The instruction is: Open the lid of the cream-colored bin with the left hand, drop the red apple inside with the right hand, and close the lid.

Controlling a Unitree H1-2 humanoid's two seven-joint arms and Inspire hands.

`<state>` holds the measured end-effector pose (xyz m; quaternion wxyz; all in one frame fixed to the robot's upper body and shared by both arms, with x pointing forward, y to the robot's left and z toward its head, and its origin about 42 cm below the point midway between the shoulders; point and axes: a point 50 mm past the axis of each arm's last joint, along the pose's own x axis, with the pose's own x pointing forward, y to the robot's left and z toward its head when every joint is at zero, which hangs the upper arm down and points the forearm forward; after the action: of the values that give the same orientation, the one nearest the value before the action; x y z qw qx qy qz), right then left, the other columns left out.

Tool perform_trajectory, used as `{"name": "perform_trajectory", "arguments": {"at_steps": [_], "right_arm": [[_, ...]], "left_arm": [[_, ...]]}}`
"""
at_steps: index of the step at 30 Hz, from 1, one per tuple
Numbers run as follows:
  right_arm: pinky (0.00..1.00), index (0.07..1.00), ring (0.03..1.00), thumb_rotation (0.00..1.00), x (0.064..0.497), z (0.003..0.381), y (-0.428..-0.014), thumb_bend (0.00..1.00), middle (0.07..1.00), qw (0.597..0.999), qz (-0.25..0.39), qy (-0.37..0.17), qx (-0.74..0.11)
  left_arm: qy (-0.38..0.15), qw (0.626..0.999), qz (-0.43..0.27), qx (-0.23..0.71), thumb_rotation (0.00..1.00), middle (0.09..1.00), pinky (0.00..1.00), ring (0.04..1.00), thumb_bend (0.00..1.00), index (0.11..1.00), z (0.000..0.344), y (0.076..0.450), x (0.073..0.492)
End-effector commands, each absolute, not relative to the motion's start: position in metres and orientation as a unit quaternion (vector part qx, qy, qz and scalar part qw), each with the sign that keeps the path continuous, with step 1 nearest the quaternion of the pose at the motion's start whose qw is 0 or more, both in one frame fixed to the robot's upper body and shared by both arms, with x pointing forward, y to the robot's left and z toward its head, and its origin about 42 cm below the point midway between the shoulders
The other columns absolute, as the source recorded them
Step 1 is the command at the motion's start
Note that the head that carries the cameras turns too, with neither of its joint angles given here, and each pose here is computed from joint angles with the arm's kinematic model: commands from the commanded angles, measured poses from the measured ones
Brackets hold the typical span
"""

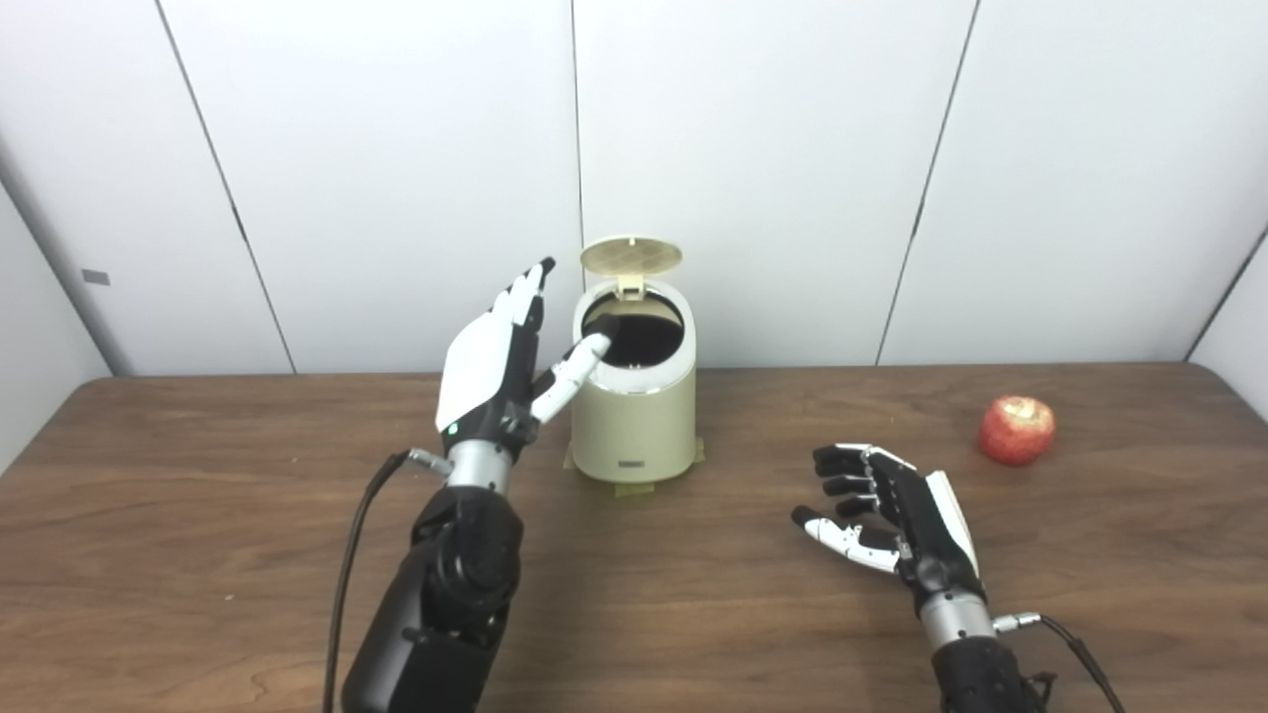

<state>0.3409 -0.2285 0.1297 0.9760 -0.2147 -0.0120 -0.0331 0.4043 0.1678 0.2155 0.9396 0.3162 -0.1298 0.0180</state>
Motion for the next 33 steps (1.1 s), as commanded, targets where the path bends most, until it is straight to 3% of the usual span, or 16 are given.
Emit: {"name": "perform_trajectory", "arguments": {"at_steps": [1,4,6,9,10,12,18,20,21,23,24,25,26,29,33], "right_arm": [[0.52,0.662,0.614,0.06,0.345,0.135,-0.226,0.3,0.651,0.972,-0.028,-0.023,-0.23],[0.43,0.66,0.542,0.04,0.344,0.136,-0.224,0.31,0.596,0.973,-0.029,-0.027,-0.227],[0.45,0.661,0.558,0.03,0.343,0.137,-0.222,0.31,0.607,0.975,-0.029,-0.03,-0.22],[0.59,0.671,0.664,0.01,0.34,0.146,-0.22,0.3,0.686,0.978,-0.032,-0.044,-0.203],[0.6,0.677,0.676,0.03,0.339,0.154,-0.219,0.29,0.696,0.977,-0.039,-0.061,-0.199],[0.53,0.653,0.627,0.09,0.337,0.17,-0.219,0.29,0.662,0.975,-0.05,-0.095,-0.194],[0.51,0.641,0.599,0.18,0.336,0.214,-0.235,0.26,0.637,0.949,-0.065,-0.19,-0.245],[0.31,0.67,0.421,0.19,0.34,0.231,-0.246,0.32,0.521,0.927,-0.069,-0.207,-0.304],[0.28,0.677,0.381,0.2,0.343,0.237,-0.253,0.34,0.496,0.913,-0.068,-0.216,-0.339],[0.52,0.732,0.634,0.22,0.35,0.251,-0.268,0.48,0.7,0.883,-0.058,-0.224,-0.408],[0.61,0.766,0.722,0.25,0.354,0.26,-0.274,0.56,0.772,0.867,-0.055,-0.216,-0.445],[0.63,0.792,0.759,0.28,0.358,0.271,-0.279,0.65,0.813,0.853,-0.05,-0.204,-0.478],[0.64,0.827,0.793,0.3,0.362,0.283,-0.284,0.76,0.855,0.838,-0.045,-0.191,-0.509],[0.59,0.842,0.799,0.3,0.374,0.313,-0.295,0.93,0.872,0.806,-0.038,-0.148,-0.572],[0.59,0.849,0.837,0.25,0.387,0.339,-0.301,1.0,0.9,0.78,-0.03,-0.088,-0.618]], "left_arm": [[-0.187,0.943,0.015,0.276,1.0,1.0,0.99,1.0,0.5,0.987,0.232,0.173,0.402],[-0.19,0.955,0.021,0.227,1.0,0.966,0.93,0.967,0.46,0.94,0.216,0.189,0.392],[-0.197,0.959,0.02,0.203,1.0,0.954,0.9,0.952,0.43,0.929,0.208,0.198,0.385],[-0.209,0.963,0.019,0.167,1.0,0.933,0.85,0.92,0.33,0.921,0.197,0.211,0.373],[-0.213,0.965,0.018,0.152,1.0,0.929,0.84,0.915,0.29,0.915,0.193,0.216,0.367],[-0.218,0.967,0.017,0.131,1.0,0.923,0.84,0.909,0.24,0.904,0.185,0.225,0.358],[-0.204,0.974,0.016,0.094,1.0,0.925,0.91,0.937,0.24,0.898,0.167,0.24,0.335],[-0.201,0.975,0.013,0.094,1.0,0.936,0.91,0.942,0.23,0.913,0.162,0.244,0.329],[-0.2,0.975,0.01,0.099,1.0,0.938,0.91,0.942,0.23,0.916,0.16,0.245,0.326],[-0.198,0.974,0.003,0.107,1.0,0.946,0.91,0.946,0.23,0.922,0.158,0.247,0.32],[-0.197,0.974,0.001,0.108,1.0,0.947,0.91,0.945,0.22,0.922,0.157,0.248,0.317],[-0.196,0.975,0.001,0.108,0.98,0.944,0.9,0.941,0.22,0.92,0.156,0.249,0.314],[-0.194,0.975,0.001,0.108,0.95,0.941,0.9,0.937,0.22,0.917,0.154,0.25,0.311],[-0.184,0.977,0.007,0.106,0.93,0.943,0.9,0.938,0.21,0.921,0.148,0.254,0.305],[-0.174,0.981,0.008,0.09,0.9,0.95,0.91,0.944,0.21,0.935,0.141,0.255,0.3]]}}
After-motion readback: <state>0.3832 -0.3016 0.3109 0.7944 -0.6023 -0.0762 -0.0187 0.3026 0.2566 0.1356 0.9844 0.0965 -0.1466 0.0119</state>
